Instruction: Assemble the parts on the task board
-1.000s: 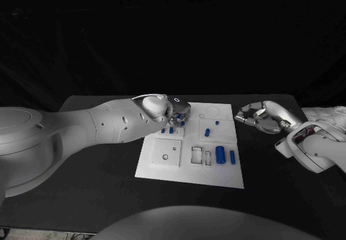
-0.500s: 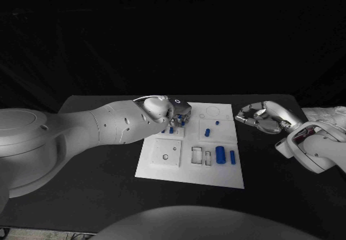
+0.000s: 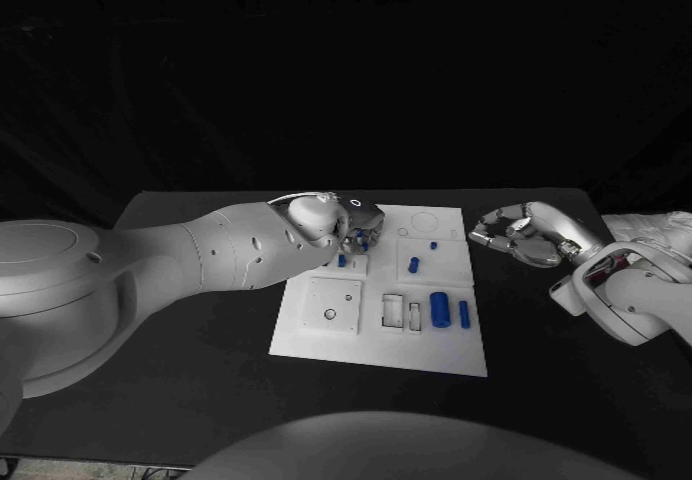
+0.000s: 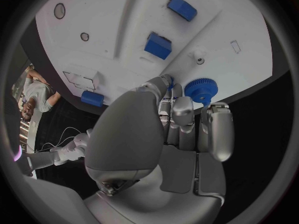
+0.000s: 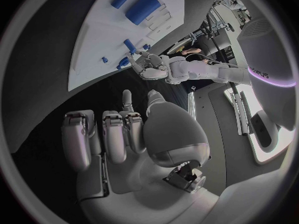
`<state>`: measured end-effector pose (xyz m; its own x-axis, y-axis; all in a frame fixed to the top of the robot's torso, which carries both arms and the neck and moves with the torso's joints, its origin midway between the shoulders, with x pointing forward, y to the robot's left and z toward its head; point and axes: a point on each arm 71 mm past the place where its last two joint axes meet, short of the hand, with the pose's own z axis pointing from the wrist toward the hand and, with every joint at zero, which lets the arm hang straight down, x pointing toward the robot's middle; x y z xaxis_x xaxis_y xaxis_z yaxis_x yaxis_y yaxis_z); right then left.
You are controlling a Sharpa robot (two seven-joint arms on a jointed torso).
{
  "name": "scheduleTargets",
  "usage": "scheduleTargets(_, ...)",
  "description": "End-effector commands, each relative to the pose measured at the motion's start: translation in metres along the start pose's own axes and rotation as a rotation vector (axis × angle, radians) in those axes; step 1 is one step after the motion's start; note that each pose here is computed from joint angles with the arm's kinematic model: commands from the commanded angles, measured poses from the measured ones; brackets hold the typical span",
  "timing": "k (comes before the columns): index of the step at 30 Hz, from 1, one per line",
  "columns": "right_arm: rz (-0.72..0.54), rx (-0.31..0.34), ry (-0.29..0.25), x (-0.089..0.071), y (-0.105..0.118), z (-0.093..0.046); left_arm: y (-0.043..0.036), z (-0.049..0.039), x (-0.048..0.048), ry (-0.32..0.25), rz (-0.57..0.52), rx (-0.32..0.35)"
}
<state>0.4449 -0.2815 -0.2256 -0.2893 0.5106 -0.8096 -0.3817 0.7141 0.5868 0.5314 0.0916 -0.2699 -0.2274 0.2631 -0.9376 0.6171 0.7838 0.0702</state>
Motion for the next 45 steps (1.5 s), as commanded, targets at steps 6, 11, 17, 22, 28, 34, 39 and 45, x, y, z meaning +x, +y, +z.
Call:
scheduleTargets(6,-0.002,0.001,0.011,0.000,-0.001,-0.001,-0.0010,0.0000,0.0003,-0.039,0.006,0.000)
scheduleTargets(11,-0.003,0.001,0.009,0.000,-0.001,-0.001,-0.0015,-0.0001,0.0010,-0.033,0.007,0.007)
scheduleTargets(17,-0.003,0.001,0.008,0.000,-0.001,-0.001,-0.0011,-0.0007,-0.0002,-0.055,0.013,0.012)
scheduleTargets(22,-0.003,0.002,0.008,0.000,-0.001,-0.002,0.0001,-0.0037,-0.0030,-0.105,0.025,0.023)
scheduleTargets(28,-0.003,0.006,0.009,-0.001,-0.002,-0.002,0.0031,-0.0143,-0.0161,-0.170,0.018,0.039)
scheduleTargets(34,-0.004,-0.003,0.004,-0.001,-0.001,-0.001,0.0147,-0.0308,-0.0425,-0.200,0.034,0.041)
scheduleTargets(39,-0.003,-0.005,0.007,0.000,-0.001,0.000,0.0249,-0.0440,-0.0498,-0.178,0.038,0.034)
scheduleTargets(45,-0.001,-0.008,0.015,0.002,0.001,0.002,0.0341,-0.0500,-0.0402,-0.102,0.035,0.019)
